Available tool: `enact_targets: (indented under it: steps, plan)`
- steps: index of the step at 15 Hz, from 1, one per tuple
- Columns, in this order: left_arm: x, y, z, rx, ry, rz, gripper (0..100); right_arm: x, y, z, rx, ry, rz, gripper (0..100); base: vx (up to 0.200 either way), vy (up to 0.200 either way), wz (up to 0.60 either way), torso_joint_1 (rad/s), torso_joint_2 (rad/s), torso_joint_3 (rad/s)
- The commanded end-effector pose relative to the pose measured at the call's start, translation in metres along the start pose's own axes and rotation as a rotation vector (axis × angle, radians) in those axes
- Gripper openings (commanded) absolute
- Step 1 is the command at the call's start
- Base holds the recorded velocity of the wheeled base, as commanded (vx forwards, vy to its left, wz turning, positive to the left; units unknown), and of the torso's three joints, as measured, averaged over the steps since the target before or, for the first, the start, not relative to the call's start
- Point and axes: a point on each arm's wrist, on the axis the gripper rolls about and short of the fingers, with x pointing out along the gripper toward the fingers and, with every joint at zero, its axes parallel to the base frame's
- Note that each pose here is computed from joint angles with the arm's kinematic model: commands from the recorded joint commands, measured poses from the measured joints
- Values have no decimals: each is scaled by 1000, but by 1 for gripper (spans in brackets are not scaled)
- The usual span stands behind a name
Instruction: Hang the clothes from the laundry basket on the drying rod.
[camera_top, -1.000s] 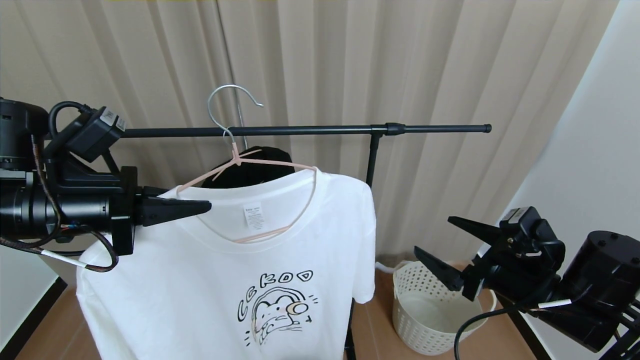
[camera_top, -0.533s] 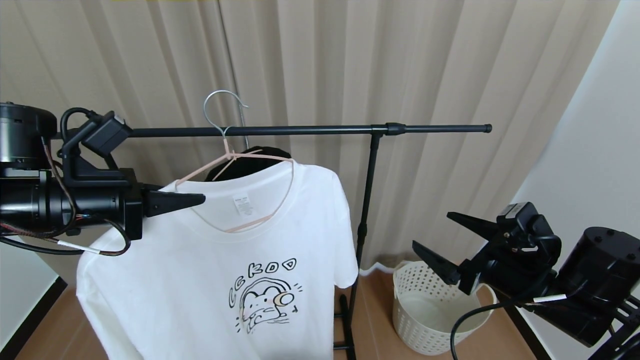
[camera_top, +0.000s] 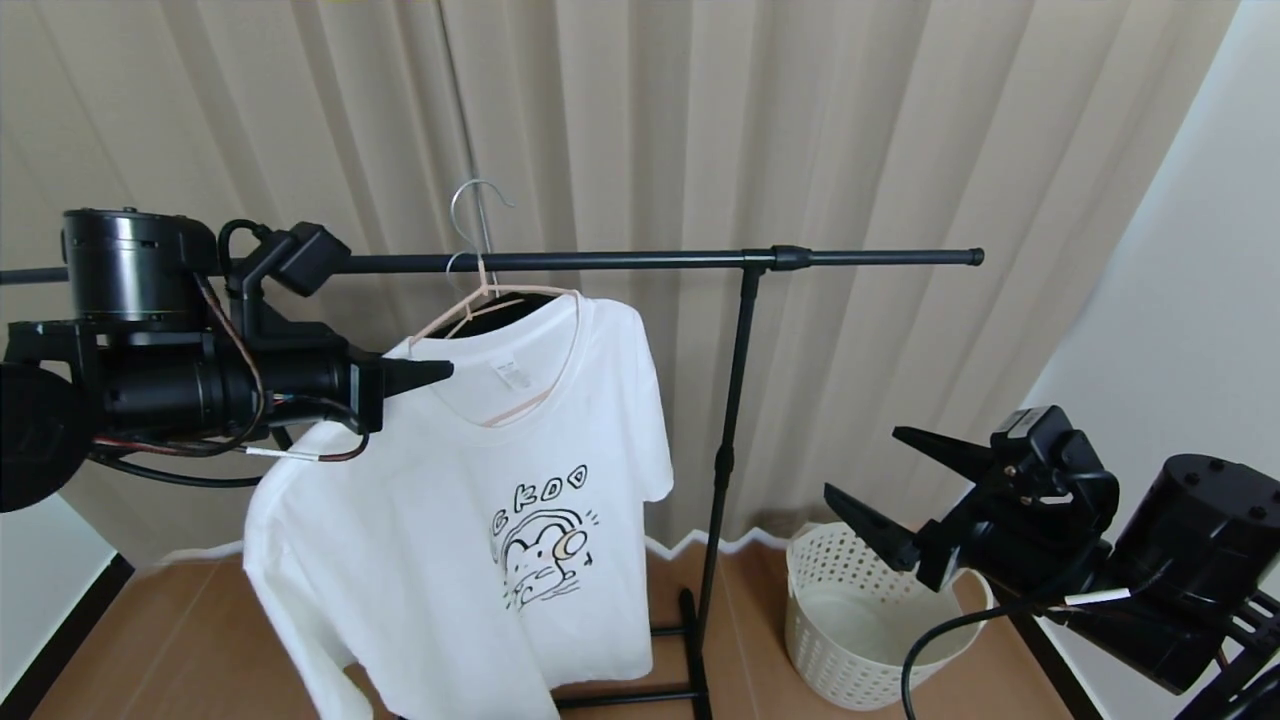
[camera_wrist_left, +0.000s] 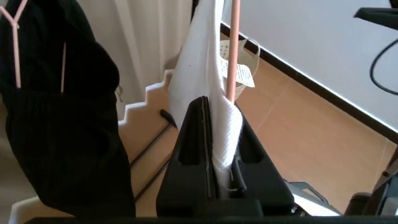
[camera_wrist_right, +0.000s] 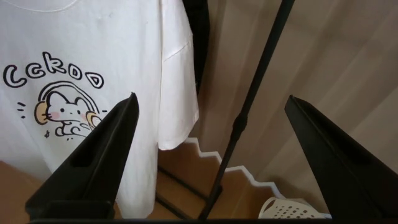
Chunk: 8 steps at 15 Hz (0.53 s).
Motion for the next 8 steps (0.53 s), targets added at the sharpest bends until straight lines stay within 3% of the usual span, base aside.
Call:
enact_targets:
  steps: [1,5,8]
  plan:
    - [22,1,-4,-28,25,-10,0,0,0,-1,1,7,1,100,0,0,0,0,0,0]
    - [49,10,-2,-64,37,-12,0,3,0,-5,6,20,2,100,0,0,0,0,0,0]
    - [69,14,4,-129,29,21,0,3,0,-6,7,26,3,100,0,0,0,0,0,0]
